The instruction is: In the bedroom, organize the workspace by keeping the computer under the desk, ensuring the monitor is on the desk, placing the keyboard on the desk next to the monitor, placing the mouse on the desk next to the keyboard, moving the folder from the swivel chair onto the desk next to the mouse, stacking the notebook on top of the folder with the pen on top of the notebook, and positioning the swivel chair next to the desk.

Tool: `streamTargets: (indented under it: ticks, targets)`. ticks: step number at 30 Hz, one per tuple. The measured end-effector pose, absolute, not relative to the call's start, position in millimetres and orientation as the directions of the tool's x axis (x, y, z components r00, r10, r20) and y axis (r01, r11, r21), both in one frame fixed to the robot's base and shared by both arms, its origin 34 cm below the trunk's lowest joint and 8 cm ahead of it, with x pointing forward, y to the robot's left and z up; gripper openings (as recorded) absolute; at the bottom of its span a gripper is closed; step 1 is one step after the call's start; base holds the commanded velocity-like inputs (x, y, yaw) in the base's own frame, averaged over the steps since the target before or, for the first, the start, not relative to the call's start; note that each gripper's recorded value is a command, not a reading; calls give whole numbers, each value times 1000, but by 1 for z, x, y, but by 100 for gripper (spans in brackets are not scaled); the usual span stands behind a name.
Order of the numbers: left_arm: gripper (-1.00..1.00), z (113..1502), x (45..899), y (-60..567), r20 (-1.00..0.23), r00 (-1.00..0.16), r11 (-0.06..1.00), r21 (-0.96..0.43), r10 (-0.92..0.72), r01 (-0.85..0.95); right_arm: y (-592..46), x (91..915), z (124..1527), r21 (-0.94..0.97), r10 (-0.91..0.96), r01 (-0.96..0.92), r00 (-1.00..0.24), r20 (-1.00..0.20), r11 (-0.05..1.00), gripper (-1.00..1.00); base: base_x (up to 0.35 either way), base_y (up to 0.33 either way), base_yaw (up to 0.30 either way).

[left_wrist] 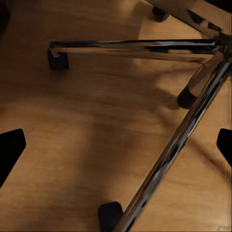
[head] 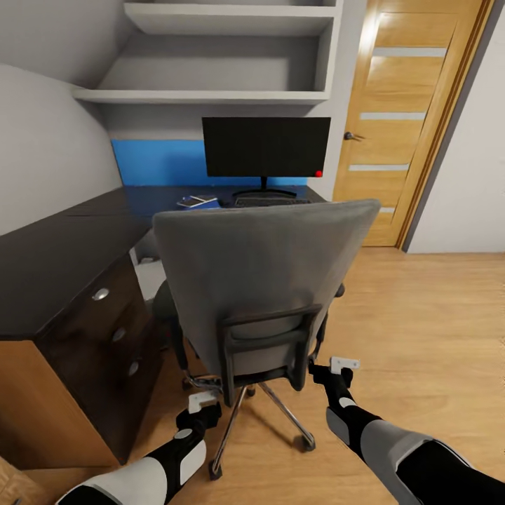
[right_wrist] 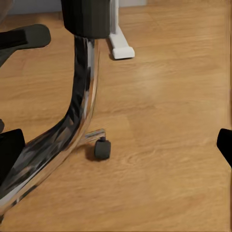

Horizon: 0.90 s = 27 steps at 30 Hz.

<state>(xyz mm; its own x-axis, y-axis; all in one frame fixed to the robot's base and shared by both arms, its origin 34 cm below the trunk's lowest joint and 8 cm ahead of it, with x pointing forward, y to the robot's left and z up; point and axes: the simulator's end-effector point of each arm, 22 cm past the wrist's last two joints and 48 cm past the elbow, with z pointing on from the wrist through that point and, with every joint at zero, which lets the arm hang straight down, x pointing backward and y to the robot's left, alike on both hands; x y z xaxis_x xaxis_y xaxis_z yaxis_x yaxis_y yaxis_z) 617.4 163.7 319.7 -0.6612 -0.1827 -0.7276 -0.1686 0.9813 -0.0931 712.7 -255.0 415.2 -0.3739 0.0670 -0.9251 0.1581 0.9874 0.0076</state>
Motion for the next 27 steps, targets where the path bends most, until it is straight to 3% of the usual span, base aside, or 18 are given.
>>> streamTargets:
  ticks: [17,27]
  targets:
    - [100,323,614,167,-729,-663,983,-80,-170,-164,-255,715,428,11,67,158,-355,-933,987,100,320,-65,-150]
    - [100,342,632,159,-760,-623,982,-110,-184,-156,-254,715,429,10,65,155,-354,-933,988,100,320,-1,14]
